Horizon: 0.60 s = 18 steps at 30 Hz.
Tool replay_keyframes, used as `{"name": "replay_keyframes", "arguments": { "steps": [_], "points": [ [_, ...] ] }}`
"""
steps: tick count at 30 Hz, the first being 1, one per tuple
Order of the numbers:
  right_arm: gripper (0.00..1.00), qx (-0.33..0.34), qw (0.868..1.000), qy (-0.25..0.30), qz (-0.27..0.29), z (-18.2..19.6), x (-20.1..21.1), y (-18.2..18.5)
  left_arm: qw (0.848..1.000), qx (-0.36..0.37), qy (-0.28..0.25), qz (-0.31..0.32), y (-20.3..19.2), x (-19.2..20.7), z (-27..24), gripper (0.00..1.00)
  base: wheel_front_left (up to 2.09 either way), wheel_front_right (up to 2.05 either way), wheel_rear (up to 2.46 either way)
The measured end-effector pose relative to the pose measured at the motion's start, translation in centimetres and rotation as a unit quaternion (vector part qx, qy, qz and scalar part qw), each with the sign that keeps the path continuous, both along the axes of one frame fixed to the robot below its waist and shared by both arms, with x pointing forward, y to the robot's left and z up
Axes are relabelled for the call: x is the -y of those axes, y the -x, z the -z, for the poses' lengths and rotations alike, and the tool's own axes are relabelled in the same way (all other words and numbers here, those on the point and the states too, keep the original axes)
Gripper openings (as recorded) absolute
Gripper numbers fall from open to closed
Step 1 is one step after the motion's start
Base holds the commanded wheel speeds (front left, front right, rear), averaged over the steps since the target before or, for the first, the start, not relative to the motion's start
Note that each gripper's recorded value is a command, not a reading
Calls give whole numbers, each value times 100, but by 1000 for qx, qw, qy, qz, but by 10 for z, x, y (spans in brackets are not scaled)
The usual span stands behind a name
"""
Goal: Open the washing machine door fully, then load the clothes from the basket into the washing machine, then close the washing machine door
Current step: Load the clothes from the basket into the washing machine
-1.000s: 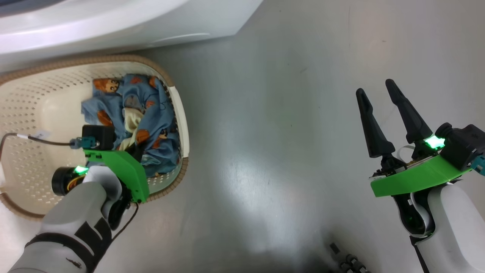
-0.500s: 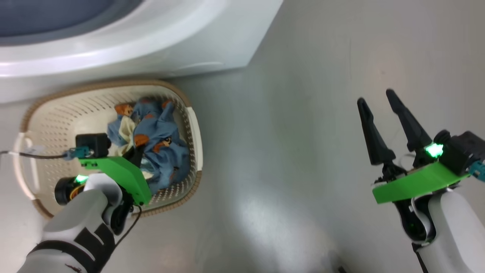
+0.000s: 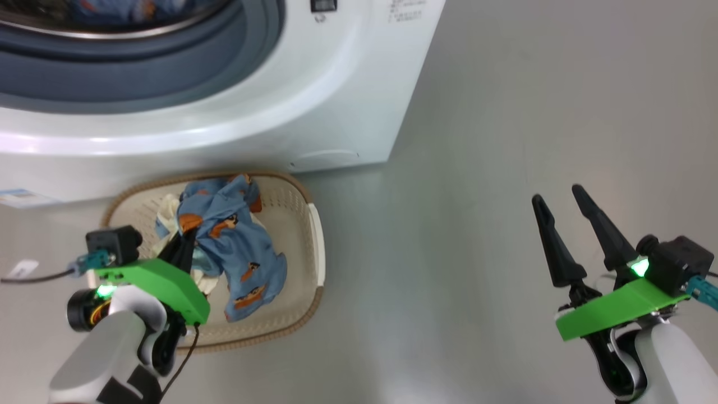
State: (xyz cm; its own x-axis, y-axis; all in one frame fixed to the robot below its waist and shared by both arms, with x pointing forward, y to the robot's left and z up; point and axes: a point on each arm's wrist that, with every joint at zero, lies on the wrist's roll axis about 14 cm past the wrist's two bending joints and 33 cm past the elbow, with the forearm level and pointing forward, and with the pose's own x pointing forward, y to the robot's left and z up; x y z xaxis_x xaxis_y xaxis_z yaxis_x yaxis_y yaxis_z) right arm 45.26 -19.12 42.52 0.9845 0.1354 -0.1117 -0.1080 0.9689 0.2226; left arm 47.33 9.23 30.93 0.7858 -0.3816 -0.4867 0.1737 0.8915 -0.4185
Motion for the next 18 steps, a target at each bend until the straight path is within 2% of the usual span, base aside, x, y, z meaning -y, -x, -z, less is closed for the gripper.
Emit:
{"name": "replay_keyframes", "arguments": {
  "steps": [9,18],
  "points": [
    [100,15,1000,-1,-2,-19,-1,19,996,84,-12,-38,3,-28,-53,0,0,0,0],
    [100,28,1000,2,3,-35,4,39,983,168,-25,-69,17,-51,-104,0,0,0,0]
  ]
}}
